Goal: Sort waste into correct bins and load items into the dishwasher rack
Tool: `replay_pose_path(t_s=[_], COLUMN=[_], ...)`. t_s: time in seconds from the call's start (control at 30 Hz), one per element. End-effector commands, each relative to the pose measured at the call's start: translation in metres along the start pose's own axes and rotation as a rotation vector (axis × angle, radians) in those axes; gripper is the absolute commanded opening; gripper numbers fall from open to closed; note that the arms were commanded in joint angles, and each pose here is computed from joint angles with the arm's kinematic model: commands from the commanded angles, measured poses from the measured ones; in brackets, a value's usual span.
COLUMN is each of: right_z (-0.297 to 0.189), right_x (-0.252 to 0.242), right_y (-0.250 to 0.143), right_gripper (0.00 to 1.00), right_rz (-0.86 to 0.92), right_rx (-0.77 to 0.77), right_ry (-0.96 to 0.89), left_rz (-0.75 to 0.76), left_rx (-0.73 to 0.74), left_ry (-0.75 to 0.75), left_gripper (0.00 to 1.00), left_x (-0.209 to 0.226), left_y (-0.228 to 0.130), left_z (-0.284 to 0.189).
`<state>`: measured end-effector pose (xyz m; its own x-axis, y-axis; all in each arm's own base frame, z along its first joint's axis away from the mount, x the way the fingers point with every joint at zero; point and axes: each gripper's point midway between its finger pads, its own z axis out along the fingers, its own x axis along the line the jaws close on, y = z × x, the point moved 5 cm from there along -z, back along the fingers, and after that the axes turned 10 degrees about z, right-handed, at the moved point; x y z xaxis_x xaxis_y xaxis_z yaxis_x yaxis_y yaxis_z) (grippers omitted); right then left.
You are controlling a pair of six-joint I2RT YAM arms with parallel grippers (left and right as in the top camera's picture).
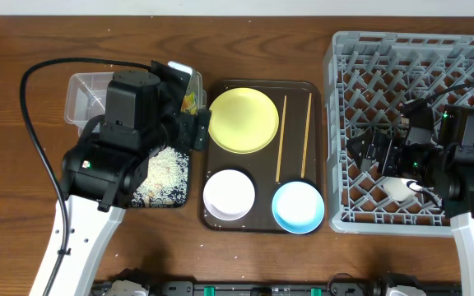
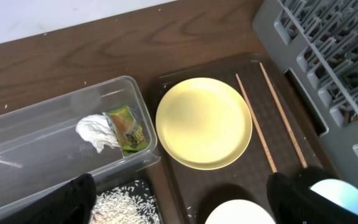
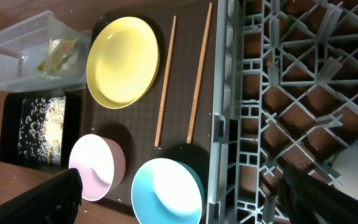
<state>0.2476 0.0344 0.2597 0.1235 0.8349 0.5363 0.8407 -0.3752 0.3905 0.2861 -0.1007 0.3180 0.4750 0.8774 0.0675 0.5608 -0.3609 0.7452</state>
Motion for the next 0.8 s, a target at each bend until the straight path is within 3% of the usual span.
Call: replay_pose_path(t_s=[0.0,0.3,0.47,0.77], right_z=[-0.001,-0.001,-0.001,-0.001], right_x=[0.007,0.007,0.007,0.007], right_y=[0.001,0.000,0.001,0.001], right_gripper=[0.99,0.99,0.99,0.99], right_rz=[-0.026,-0.026,-0.026,-0.026], right_rx=[0.001,0.002,0.001,0.001], right_ry=[0.012,0.012,0.012,0.012], left_rz=[0.002,0.032,0.002,0.027], left_rx=[-0.041,-0.177,-0.272,-0.492], left_ry=[-0.014,0.118,0.202,0.224], left_gripper=[0.93,0.94,0.94,0.94], left_x=[-0.005,0.006,0.017,0.008], left_y=[0.002,-0.027,-0.064,-0.114], left_z=[-0.016,-0.062,-0.049,-0.030])
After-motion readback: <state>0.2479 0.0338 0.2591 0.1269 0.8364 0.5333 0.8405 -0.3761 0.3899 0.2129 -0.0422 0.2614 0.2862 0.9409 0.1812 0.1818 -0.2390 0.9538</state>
